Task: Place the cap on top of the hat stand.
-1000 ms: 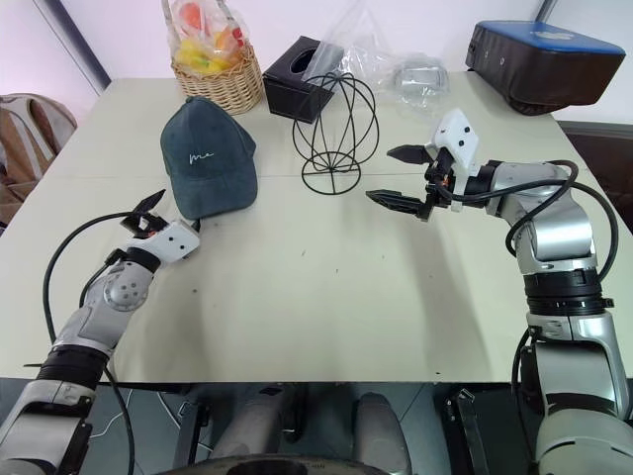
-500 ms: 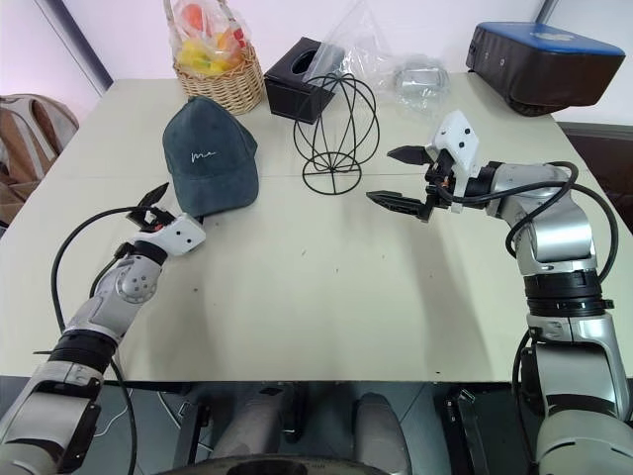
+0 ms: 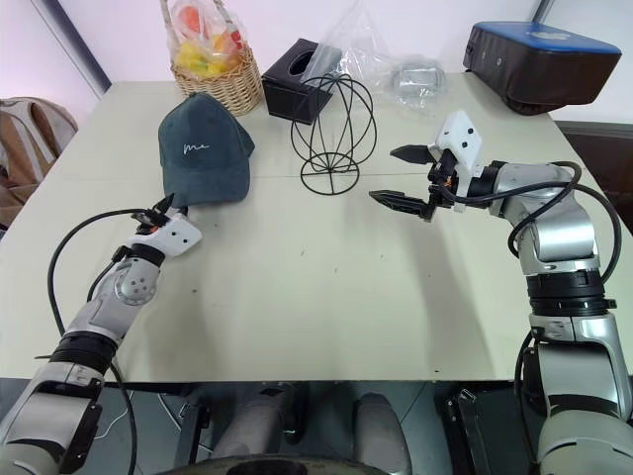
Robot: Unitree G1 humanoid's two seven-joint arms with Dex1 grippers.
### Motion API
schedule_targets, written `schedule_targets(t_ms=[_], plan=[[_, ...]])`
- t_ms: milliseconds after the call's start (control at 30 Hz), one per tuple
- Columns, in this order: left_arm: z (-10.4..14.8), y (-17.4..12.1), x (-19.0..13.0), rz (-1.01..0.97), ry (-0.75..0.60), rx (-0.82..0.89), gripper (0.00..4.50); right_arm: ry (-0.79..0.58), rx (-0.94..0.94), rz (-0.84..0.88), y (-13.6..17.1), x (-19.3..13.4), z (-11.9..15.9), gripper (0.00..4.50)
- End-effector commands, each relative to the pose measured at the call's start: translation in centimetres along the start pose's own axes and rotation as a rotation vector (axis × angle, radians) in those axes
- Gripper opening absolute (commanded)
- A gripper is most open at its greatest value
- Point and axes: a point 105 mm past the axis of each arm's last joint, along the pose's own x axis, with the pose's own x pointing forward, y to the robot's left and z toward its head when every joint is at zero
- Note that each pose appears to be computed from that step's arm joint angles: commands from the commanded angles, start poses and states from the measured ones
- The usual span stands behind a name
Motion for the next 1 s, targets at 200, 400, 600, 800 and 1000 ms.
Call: schedule_targets(t_ms=[200,400,600,800,1000], plan=[[-0.6,-0.5,-0.8,0.019,0.013,0.018,0.18,-0.042,-0.044,-0.026,-0.6,-0.9,1.5,4.5],[0.7,1.2,-0.8,0.142,-0.034,0.048,0.18,-0.042,-0.045,-0.026,-0.5,-0.9,1.6,4.5],[3.6,2.2,-1.0,0.286,-0.062,0.024,0.18,-0.044,-0.05,-0.026,-0.6,-0.8,1.8,4.5],[6.3,2.0,-1.0,0.368,-0.043,-0.085,0.18,-0.045,-0.056,-0.024,-0.6,-0.7,2.0,4.5],[9.1,3.6,-0.4,0.461,-0.069,-0.145,0.18,-0.043,-0.062,-0.019,-0.7,-0.6,2.2,4.5]])
